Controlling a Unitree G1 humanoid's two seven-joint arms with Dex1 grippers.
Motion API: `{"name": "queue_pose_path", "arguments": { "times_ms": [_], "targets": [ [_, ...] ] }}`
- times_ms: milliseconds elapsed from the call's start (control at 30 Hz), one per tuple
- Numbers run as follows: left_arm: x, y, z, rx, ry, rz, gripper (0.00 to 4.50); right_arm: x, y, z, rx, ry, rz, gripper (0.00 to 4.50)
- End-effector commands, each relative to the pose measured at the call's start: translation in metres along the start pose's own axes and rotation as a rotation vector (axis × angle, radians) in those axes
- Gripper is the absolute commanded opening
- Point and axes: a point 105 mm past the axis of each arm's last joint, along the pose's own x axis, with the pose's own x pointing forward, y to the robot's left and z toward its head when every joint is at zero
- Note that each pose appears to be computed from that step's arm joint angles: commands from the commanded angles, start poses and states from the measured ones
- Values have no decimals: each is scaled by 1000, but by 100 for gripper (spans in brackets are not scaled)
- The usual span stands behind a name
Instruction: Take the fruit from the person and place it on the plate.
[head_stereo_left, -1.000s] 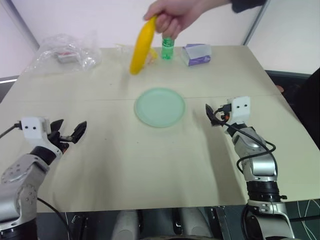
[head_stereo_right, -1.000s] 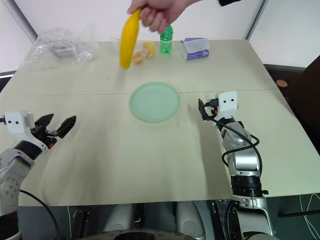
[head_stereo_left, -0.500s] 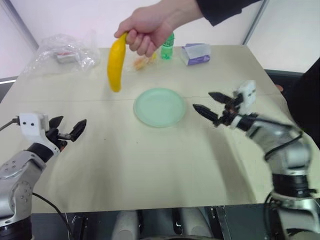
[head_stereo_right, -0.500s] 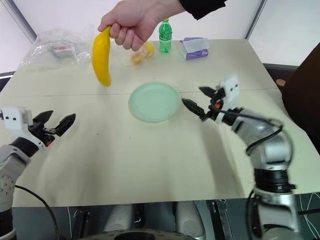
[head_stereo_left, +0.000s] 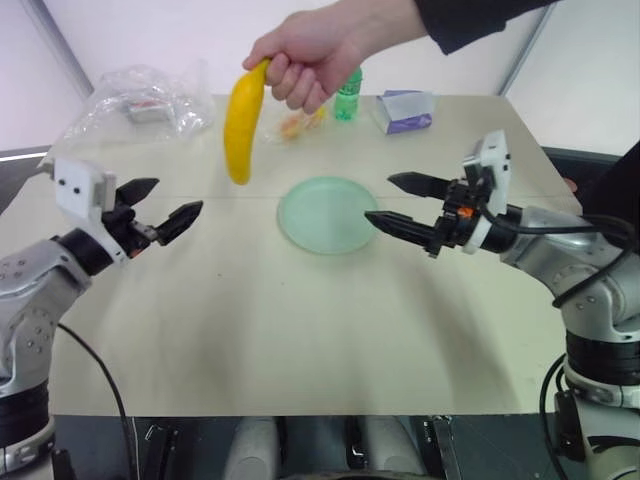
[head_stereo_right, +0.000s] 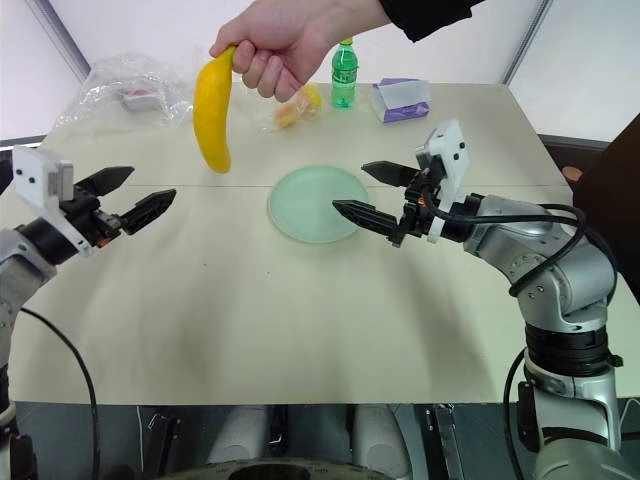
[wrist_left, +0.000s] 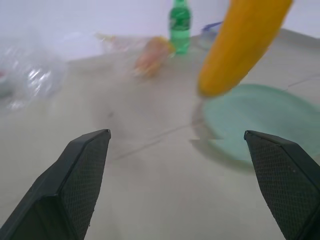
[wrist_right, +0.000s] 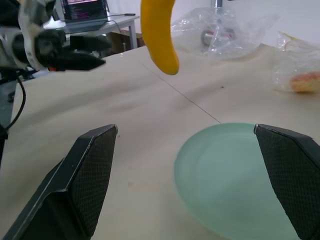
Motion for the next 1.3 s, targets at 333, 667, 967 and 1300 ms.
{"name": "queue_pose_path", "arguments": {
  "times_ms": [333, 667, 967, 1300],
  "targets": [
    [68, -7, 14, 28, -101, -80, 450, 9, -1, 5, -32, -62, -57, 447],
    [87, -23, 24, 13, -175, -168, 175, 9, 1, 0, -20, -66, -88, 450],
    [107, -41, -2, 37, -40, -223, 111, 10, -1, -3, -16, -63, -106, 450],
    [187, -84, -47, 238, 205, -379, 111, 15, 0, -9, -20, -63, -126, 450]
  ]
}}
